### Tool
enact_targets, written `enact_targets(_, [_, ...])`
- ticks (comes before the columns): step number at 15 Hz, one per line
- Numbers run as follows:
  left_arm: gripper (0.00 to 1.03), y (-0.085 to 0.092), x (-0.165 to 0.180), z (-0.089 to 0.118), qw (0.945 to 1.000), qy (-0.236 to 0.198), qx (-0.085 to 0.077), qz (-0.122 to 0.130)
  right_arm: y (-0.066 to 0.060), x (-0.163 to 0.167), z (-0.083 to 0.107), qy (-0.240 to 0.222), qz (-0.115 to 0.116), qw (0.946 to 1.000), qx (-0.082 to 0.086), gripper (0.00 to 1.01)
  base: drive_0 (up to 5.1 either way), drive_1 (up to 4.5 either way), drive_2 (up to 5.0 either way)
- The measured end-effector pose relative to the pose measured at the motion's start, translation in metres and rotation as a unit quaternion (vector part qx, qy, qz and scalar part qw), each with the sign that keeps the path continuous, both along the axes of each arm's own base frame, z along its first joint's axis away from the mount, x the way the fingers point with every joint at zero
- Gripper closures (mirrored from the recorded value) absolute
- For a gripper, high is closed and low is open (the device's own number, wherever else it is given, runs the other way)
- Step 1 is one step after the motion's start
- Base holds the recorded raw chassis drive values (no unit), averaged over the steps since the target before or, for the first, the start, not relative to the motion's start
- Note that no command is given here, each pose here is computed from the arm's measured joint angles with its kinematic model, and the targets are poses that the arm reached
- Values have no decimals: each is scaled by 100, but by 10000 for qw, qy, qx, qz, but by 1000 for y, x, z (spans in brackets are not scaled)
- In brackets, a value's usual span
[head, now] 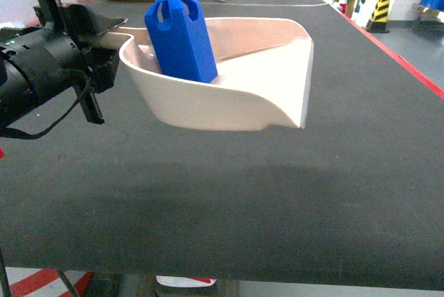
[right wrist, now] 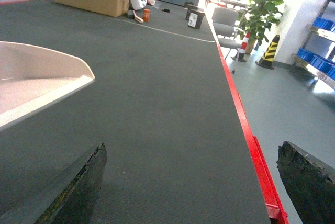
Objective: Place part in tray to right shelf
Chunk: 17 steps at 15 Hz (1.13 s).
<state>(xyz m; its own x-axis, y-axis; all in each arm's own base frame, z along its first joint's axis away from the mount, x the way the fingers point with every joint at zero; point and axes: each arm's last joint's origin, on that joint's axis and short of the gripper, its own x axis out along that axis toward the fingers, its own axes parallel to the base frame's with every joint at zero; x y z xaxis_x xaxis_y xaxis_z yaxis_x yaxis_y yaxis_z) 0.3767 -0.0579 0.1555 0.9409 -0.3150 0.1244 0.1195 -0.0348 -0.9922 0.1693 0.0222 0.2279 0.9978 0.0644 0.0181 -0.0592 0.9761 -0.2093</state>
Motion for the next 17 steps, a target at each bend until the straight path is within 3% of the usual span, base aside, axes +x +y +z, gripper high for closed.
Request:
enact_targets(4, [88,2,1,0,10000,4,-3,57,0,0,0,-4,6,10000,2,3,0,0,0])
enact_targets(11, [88,-2,0,1,10000,-42,-8,-56,0,0,1,-17,11,10000,2,3,476,-347,-156])
enact_targets(17, [88,0,0,-1,10000,13,-2,-6,0,0,2,-35,5,10000,-10,3,476,-347,-156])
